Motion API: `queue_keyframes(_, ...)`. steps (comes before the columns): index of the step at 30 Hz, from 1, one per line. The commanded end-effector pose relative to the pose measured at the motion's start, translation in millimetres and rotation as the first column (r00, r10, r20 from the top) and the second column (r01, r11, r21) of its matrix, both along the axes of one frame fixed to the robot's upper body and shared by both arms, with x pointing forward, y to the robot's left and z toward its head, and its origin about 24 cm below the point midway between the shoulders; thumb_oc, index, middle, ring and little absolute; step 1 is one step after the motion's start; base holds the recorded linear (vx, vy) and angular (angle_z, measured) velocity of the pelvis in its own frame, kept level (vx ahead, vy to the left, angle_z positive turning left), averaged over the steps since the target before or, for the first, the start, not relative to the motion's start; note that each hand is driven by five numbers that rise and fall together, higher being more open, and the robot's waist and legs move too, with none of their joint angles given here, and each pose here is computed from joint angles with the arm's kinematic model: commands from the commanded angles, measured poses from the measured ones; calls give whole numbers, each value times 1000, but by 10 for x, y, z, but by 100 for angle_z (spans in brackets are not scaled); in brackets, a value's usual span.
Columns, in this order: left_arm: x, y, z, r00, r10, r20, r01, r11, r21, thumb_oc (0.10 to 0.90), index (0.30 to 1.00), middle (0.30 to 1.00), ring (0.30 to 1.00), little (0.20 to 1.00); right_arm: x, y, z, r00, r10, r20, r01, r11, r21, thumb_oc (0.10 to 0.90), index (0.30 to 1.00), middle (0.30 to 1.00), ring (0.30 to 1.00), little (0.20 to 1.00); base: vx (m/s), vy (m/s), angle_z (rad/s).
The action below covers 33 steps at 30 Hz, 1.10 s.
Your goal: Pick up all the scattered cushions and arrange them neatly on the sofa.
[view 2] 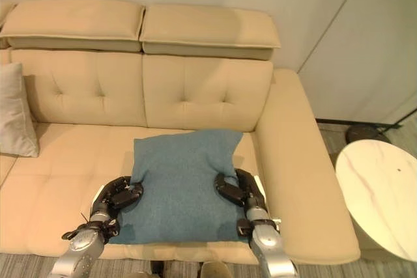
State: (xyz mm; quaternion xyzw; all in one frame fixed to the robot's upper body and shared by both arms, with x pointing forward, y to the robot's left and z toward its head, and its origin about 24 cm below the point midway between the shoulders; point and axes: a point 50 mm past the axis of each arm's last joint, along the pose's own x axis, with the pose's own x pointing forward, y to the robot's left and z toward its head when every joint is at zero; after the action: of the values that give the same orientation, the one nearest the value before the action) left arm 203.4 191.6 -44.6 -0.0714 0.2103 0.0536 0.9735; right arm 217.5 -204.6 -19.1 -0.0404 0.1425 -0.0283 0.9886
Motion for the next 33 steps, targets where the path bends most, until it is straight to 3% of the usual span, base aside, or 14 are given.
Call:
queue_keyframes(1,368,-424,756,887,-182,425,210,977,-20,400,300,300,300,300,321,262,690,921,120,371,-140,990,26,400,300,300,300,300,151,-58,6)
queue_keyframes(6,455,-382,971,840,-192,507,180,981,72,400,300,300,300,300,382,211,860,890,116,441,-101,993,-56,400,300,300,300,300,75,-48,14)
queue_keyframes(12,765,-517,1444,723,-181,666,134,983,122,400,300,300,300,300,690,374,1291,788,109,606,-58,993,-103,400,300,300,300,300,-104,-24,6)
queue_keyframes(13,930,-624,1704,655,-175,736,113,985,133,400,300,300,300,300,846,476,1511,733,105,672,-29,992,-123,400,300,300,300,300,-190,-15,2)
queue_keyframes(14,936,-625,1711,653,-175,737,113,985,134,400,300,300,300,300,852,477,1518,731,104,674,-28,992,-123,400,300,300,300,300,-225,-13,5)
queue_keyframes(18,1206,-779,2336,481,-167,861,25,984,177,400,300,300,300,300,1123,621,2053,592,90,801,73,984,-164,400,300,300,300,300,-146,-18,5)
queue_keyframes(20,1308,-830,2755,361,-159,919,-56,980,191,400,300,300,300,300,1237,643,2455,479,79,874,177,967,-184,400,300,300,300,300,-67,-29,10)
queue_keyframes(21,1310,-831,2762,359,-159,920,-57,980,191,400,300,300,300,300,1239,643,2463,477,78,875,178,967,-184,400,300,300,300,300,-30,-19,13)
queue_keyframes(25,1352,-940,3324,194,-130,972,-151,975,161,400,300,300,300,300,1280,680,3023,290,56,956,338,928,-156,400,300,300,300,300,-21,-8,8)
queue_keyframes(30,1366,-956,3652,109,-128,986,-243,958,151,400,300,300,300,300,1249,693,3388,164,70,984,435,890,-136,400,300,300,300,300,-7,-16,12)
queue_keyframes(33,1436,-988,3818,108,-148,983,-282,944,173,400,300,300,300,300,1301,702,3580,149,87,985,482,863,-149,400,300,300,300,300,0,-5,1)
